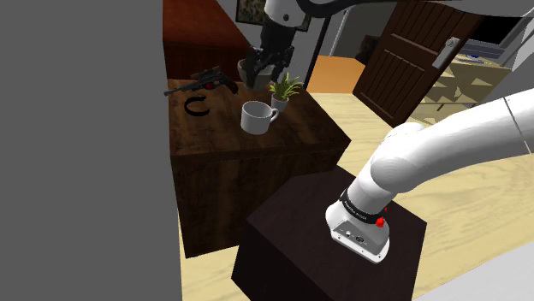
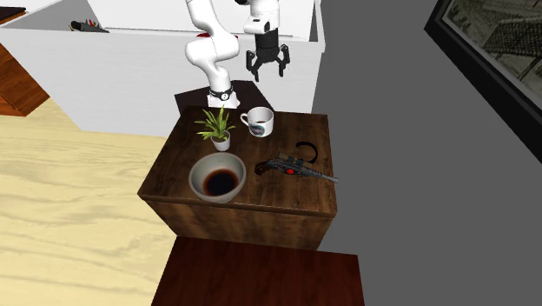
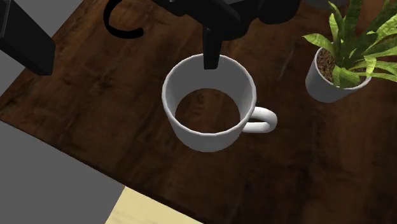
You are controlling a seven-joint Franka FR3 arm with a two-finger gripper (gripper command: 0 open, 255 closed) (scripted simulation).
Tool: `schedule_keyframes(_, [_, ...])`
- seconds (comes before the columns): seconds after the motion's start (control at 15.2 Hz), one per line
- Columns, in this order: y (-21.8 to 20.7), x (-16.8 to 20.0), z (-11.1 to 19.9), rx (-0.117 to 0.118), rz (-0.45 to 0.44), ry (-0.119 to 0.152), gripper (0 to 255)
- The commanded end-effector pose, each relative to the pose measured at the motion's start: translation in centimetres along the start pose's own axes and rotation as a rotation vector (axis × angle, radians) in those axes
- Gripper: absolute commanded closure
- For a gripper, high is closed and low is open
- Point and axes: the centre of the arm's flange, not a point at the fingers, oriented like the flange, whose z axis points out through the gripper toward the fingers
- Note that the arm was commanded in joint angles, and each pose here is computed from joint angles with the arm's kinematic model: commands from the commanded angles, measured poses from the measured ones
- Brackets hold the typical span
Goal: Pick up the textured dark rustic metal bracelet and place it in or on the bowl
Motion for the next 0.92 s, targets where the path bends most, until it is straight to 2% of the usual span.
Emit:
schedule_keyframes(0.0, [-1.3,1.2,1.5,-0.009,0.018,0.026,0])
schedule_keyframes(0.86, [-9.3,10.1,13.0,-0.077,0.128,0.168,0])
